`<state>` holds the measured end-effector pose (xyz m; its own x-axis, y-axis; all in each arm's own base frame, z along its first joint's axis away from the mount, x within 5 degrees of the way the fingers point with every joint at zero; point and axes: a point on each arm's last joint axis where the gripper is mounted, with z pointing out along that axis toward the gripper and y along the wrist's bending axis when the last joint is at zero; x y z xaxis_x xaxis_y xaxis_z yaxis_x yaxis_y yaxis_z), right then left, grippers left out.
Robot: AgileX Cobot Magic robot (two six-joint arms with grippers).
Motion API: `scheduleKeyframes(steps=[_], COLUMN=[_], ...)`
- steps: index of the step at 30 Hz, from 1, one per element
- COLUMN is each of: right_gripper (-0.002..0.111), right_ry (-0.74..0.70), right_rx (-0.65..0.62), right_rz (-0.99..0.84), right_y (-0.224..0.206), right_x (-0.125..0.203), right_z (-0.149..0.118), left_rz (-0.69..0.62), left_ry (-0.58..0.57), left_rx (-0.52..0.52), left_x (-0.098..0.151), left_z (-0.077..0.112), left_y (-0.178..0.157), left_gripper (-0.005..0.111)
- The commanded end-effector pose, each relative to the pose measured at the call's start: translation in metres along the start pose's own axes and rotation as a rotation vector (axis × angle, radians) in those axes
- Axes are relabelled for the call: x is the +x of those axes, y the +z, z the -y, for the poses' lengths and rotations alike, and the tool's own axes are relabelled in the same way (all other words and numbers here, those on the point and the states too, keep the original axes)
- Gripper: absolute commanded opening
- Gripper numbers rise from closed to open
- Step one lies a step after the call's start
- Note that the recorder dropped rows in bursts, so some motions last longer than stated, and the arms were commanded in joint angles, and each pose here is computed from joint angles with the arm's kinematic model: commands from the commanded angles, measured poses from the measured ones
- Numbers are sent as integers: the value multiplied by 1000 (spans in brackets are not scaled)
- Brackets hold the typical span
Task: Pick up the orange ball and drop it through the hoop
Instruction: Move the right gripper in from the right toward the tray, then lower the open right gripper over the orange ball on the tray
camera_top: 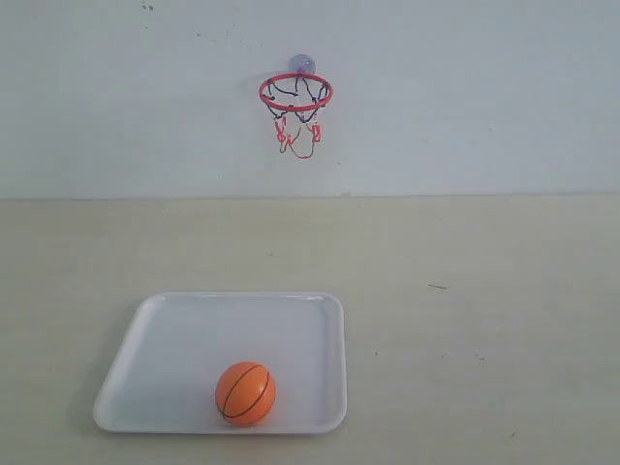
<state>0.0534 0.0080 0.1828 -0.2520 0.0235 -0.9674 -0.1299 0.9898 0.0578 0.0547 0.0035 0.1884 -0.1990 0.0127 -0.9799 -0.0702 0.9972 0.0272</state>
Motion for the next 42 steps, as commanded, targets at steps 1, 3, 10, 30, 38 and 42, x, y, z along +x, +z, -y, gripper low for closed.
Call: scheduleKeyframes(steps=[1, 3, 10, 30, 38, 42], right_gripper=[-1, -1, -1, -1, -1, -1], right_ry=[1, 1, 1, -173, 242, -11], right_rx=[-1, -2, -4, -182, -86, -545], right_rz=[22, 23, 75, -323, -572, -810], right_y=[0, 0, -1, 58, 211, 237], right_x=[-2, -2, -7, -144, -92, -82], right_z=[0, 0, 0, -23, -20, -71], left_rz=[-1, -1, -1, -1, -1, -1], left_ry=[-6, -6, -6, -6, -6, -6], left_rx=[-2, -2, -2, -2, -2, -2], left_x=[1, 1, 1, 1, 1, 1], left_z=[0, 0, 0, 0, 0, 0], left_y=[0, 0, 0, 0, 0, 0], left_gripper=[4, 4, 4, 4, 4, 4])
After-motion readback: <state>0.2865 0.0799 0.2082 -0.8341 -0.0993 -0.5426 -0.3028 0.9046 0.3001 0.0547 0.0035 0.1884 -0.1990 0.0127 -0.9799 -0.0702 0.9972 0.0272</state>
